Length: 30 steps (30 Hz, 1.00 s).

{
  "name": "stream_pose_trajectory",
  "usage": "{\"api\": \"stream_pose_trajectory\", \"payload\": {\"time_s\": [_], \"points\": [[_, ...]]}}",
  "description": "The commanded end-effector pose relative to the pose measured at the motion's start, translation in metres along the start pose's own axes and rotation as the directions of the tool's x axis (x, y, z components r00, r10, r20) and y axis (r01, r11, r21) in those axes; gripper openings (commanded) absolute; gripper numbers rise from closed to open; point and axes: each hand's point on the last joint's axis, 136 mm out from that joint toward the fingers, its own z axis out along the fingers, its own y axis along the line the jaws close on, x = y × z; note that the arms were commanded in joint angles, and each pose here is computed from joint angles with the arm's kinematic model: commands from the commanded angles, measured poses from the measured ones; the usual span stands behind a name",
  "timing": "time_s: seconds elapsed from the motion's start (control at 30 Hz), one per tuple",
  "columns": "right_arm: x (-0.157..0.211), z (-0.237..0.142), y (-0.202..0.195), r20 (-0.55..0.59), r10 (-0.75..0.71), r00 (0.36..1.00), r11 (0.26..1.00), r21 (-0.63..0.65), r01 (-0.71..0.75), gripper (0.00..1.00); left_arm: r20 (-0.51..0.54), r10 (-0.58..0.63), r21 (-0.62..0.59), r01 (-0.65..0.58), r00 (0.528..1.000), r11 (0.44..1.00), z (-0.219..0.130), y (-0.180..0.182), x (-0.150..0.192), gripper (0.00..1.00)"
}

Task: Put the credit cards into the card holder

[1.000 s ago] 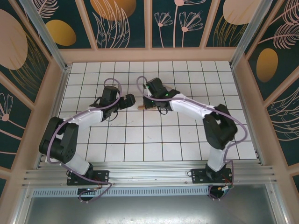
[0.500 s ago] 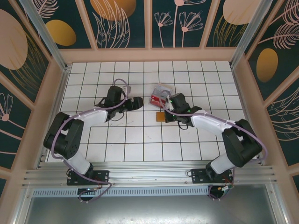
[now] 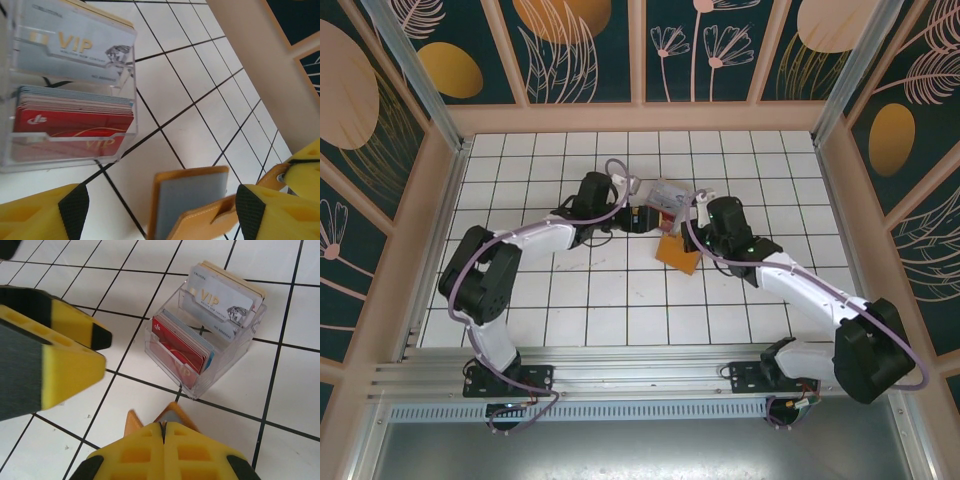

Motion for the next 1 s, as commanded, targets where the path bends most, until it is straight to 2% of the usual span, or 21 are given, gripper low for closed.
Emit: {"api": "stream_pose_trajectory", "payload": {"time_s": [0.0, 0.1, 0.23, 0.33, 0.4, 0.53, 0.73, 0.8, 0.97], "points": [[-0.003, -0.003, 0.007, 0.039, -0.013, 0.999, 0.998, -0.053, 0.015, 0.01, -0.073, 0.021, 0.081, -0.015, 0.997, 0.997, 0.019, -0.011, 0.016, 0.78], [-0.013, -0.011, 0.016, 0.088, -0.022, 0.996, 0.995, -0.098, 0.031, 0.01, -0.078, 0.0, 0.1, 0.008, 0.997, 0.995, 0.023, -0.01, 0.019, 0.78], [-0.03, -0.016, 0.038, 0.109, -0.052, 0.993, 0.977, -0.199, 0.073, 0.01, 0.001, -0.041, 0.01, 0.041, 0.999, 0.999, 0.014, 0.005, 0.006, 0.82], [-0.034, -0.011, 0.066, 0.103, -0.095, 0.99, 0.945, -0.304, 0.122, 0.01, 0.107, -0.14, 0.036, 0.137, 0.984, 0.99, -0.006, 0.014, -0.014, 0.82], [-0.03, -0.005, 0.086, 0.081, -0.145, 0.986, 0.92, -0.356, 0.165, 0.01, 0.182, -0.224, 0.057, 0.217, 0.958, 0.975, -0.029, 0.027, -0.023, 0.81], [-0.008, 0.003, 0.107, 0.04, -0.223, 0.974, 0.893, -0.393, 0.221, 0.01, 0.216, -0.299, 0.046, 0.296, 0.93, 0.954, -0.056, 0.044, -0.016, 0.81], [0.027, 0.012, 0.071, -0.044, -0.241, 0.97, 0.945, -0.237, 0.224, 0.0, 0.162, -0.356, -0.077, 0.372, 0.92, 0.925, -0.07, 0.064, 0.022, 0.83], [0.032, 0.012, 0.054, -0.047, -0.182, 0.982, 0.973, -0.153, 0.173, 0.0, 0.16, -0.367, -0.103, 0.386, 0.916, 0.917, -0.073, 0.068, 0.03, 0.84], [0.051, 0.006, 0.032, -0.054, -0.071, 0.996, 0.996, -0.057, 0.068, 0.0, 0.143, -0.391, -0.084, 0.405, 0.909, 0.911, -0.07, 0.067, 0.033, 0.82]]}}
